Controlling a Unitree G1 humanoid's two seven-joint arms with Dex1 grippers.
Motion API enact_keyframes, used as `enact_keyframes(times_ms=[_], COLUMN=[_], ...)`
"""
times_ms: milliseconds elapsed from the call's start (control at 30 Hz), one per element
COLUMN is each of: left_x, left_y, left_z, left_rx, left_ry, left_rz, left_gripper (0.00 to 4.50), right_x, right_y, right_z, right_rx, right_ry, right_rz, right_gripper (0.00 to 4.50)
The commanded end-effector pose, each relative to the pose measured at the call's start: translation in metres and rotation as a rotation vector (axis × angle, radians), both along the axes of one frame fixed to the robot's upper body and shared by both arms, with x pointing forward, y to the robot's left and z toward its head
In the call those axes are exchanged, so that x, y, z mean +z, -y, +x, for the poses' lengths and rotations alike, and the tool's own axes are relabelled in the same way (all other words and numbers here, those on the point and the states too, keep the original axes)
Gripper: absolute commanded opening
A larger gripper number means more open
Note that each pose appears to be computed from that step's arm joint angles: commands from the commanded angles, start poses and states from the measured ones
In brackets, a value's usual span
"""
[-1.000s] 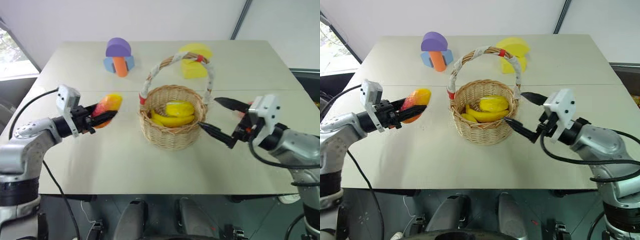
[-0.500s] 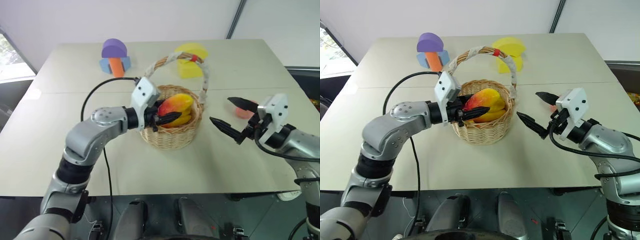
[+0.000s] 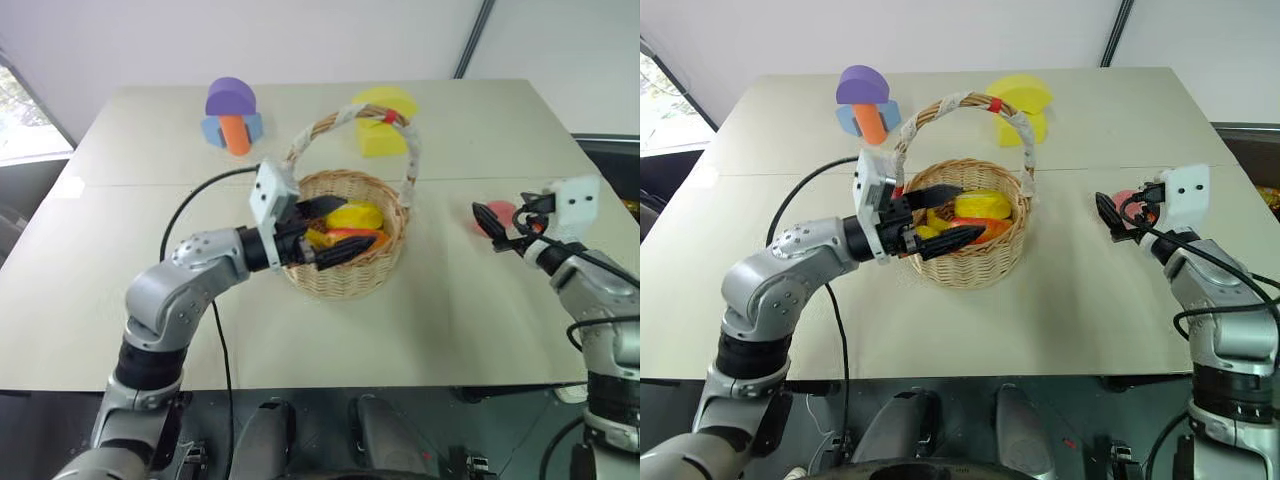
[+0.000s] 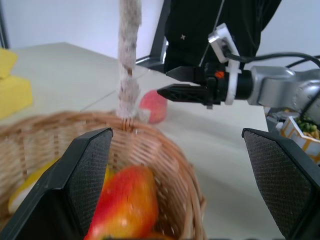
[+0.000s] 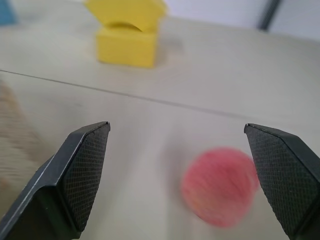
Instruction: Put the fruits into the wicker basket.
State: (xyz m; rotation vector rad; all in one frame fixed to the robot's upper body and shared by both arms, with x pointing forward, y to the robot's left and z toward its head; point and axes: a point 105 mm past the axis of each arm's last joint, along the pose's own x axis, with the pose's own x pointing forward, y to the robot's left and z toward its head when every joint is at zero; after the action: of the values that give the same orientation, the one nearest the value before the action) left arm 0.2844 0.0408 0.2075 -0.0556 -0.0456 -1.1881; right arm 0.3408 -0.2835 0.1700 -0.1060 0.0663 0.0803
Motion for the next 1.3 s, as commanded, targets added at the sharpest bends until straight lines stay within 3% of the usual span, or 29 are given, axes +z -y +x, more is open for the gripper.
enact_keyframes(times_ms=[33,300,500,600,700,867,967,1067,1233,1300], left_x=[0.005,0.001,0.003,0.003,0.003,0.002,0.003,0.0,-0.005,-0.005], left_y=[0.007,0.009,0.011,0.011,0.009,-0.006,-0.036,-0.062,-0.087,-0.089], left_z=[-0.01,-0.017,-0.019,-0.019,-0.017,-0.009,0.001,0.004,0.008,0.01], left_rx=[-0.03,-0.027,-0.027,-0.025,-0.019,0.034,0.12,0.158,0.186,0.187], left_ry=[0.061,0.06,0.061,0.06,0.058,0.06,0.068,0.074,0.077,0.083], left_rz=[0.011,0.013,-0.002,-0.004,0.001,0.011,0.018,0.038,0.084,0.092], left_gripper=[4.44,4.44,4.44,4.5,4.5,4.5,4.5,4.5,4.5,4.5], right_x=[-0.002,-0.014,-0.028,-0.029,-0.029,-0.008,0.035,0.06,0.078,0.074], right_y=[0.008,0.032,0.026,0.027,0.029,0.023,-0.013,-0.057,-0.13,-0.162], right_z=[0.011,0.033,0.04,0.041,0.041,0.028,-0.003,-0.037,-0.07,-0.074], right_rx=[-0.027,-0.118,-0.06,-0.064,-0.073,-0.031,0.211,0.465,0.777,0.855], right_ry=[0.009,-0.007,-0.047,-0.043,-0.033,0.021,0.13,0.183,0.211,0.197], right_rz=[0.026,0.046,0.1,0.129,0.126,0.058,-0.095,-0.112,-0.05,-0.052], right_gripper=[4.5,4.5,4.5,3.65,2.38,2.18,2.18,2.18,2.18,2.18])
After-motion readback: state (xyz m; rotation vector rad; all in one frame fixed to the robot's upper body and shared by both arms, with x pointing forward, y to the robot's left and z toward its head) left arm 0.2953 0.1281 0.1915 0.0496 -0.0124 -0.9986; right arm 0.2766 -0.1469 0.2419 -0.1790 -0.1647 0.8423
